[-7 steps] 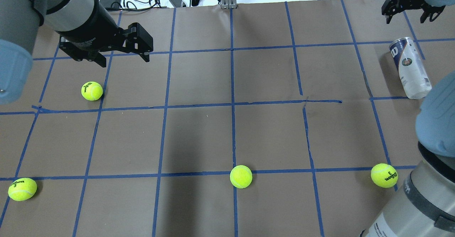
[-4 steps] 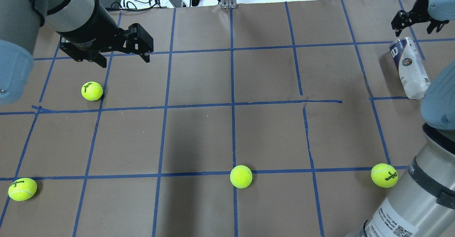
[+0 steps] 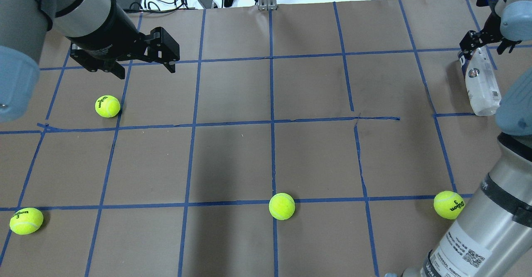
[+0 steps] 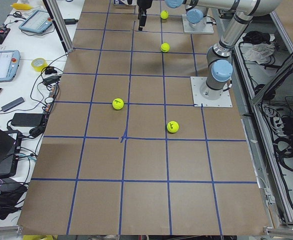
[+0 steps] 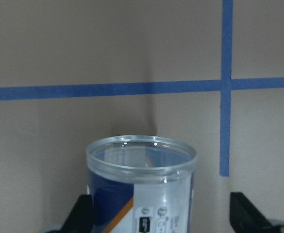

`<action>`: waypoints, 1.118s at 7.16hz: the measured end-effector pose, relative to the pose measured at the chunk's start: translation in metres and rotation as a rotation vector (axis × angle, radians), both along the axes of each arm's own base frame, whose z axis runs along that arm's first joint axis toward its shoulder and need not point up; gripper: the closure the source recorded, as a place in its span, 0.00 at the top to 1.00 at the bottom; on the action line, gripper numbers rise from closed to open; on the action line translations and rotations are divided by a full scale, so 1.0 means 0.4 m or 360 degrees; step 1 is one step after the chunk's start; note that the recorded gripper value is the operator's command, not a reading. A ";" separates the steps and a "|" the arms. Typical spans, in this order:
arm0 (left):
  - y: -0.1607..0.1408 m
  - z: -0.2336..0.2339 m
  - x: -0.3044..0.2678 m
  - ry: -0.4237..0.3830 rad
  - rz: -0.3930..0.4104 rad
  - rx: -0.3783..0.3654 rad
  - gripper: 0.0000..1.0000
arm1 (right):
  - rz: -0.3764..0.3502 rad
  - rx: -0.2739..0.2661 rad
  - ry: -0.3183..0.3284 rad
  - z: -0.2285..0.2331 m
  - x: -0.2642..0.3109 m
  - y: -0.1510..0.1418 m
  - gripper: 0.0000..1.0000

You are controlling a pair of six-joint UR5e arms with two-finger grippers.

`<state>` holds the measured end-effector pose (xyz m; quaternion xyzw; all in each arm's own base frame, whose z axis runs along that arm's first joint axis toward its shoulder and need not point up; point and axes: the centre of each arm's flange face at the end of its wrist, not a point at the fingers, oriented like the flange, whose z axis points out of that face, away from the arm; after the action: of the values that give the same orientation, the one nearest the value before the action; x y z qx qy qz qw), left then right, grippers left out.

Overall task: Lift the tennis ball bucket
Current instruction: 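Lift the can with the right gripper and carry it toward the table center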

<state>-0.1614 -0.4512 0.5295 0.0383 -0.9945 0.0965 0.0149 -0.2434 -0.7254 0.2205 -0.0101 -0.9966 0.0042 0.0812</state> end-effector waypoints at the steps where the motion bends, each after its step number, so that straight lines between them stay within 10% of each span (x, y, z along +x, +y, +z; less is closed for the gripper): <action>1: 0.000 0.000 0.000 0.0001 0.0000 0.0000 1.00 | 0.0010 0.0001 -0.0031 -0.021 -0.001 -0.002 1.00; 4: 0.001 0.000 0.000 0.0000 0.0000 0.0000 1.00 | 0.0059 0.0001 -0.0103 -0.059 0.006 -0.008 0.94; 6: 0.000 0.000 0.000 0.0000 0.0000 0.0000 1.00 | 0.0102 -0.0027 -0.0115 -0.065 0.006 -0.013 0.58; 8: 0.000 0.000 0.000 0.0001 0.0000 0.0000 1.00 | 0.0126 -0.0060 -0.0113 -0.060 0.005 -0.018 0.47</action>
<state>-0.1615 -0.4512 0.5296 0.0383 -0.9945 0.0965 0.0152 -0.2414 -0.7327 0.1965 0.0276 -0.9982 0.0258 0.0455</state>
